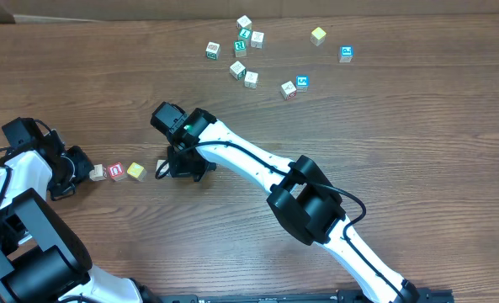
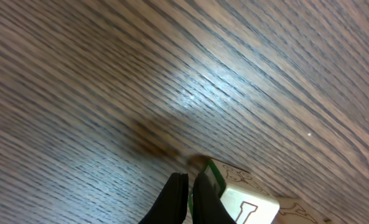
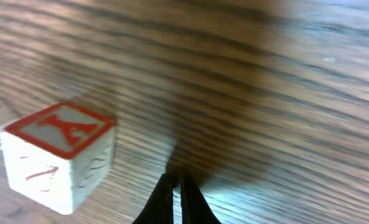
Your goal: Form a horizontal line
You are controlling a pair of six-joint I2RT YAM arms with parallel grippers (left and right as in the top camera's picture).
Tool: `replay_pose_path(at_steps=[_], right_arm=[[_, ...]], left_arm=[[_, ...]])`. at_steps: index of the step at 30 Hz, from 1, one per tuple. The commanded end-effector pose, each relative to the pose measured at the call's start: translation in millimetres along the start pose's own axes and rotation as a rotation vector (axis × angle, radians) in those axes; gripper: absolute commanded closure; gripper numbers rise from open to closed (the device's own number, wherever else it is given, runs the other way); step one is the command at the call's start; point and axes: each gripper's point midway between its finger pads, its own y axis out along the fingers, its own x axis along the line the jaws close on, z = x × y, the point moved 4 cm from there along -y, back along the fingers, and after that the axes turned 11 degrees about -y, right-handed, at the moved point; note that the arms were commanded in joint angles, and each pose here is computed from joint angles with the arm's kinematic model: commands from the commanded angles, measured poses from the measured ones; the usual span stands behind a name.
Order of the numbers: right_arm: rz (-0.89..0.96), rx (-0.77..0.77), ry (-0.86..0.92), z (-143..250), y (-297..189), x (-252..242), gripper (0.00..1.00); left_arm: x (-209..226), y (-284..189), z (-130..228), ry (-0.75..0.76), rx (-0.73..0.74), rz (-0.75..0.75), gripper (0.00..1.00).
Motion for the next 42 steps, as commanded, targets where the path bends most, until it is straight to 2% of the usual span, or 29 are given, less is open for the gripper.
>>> replay_pose_path(at_steps=[1, 8, 13, 21, 27, 42], right_arm=[[-0.035, 0.026, -0.041, 6, 4, 4, 0.96], [-0.094, 0.038, -0.094, 7, 4, 12, 0.96], [-0.118, 0.018, -0.223, 4, 3, 16, 0.96], [-0.127, 0.001, -0.323, 1, 3, 18, 0.96], [-0.128, -0.002, -0.377, 2, 3, 18, 0.96], [-0.198, 0.002, -0.411, 3, 1, 27, 0.95]], left_arm=[[-2, 7, 8, 0.023, 0.045, 0.035, 0.96], [-8, 6, 8, 0.024, 0.047, 0.077, 0.96], [-10, 6, 8, 0.024, 0.051, 0.091, 0.96], [-13, 6, 9, 0.024, 0.057, 0.114, 0.96], [-21, 5, 10, 0.032, 0.060, 0.160, 0.96], [-38, 7, 17, 0.081, 0.072, 0.168, 0.96]])
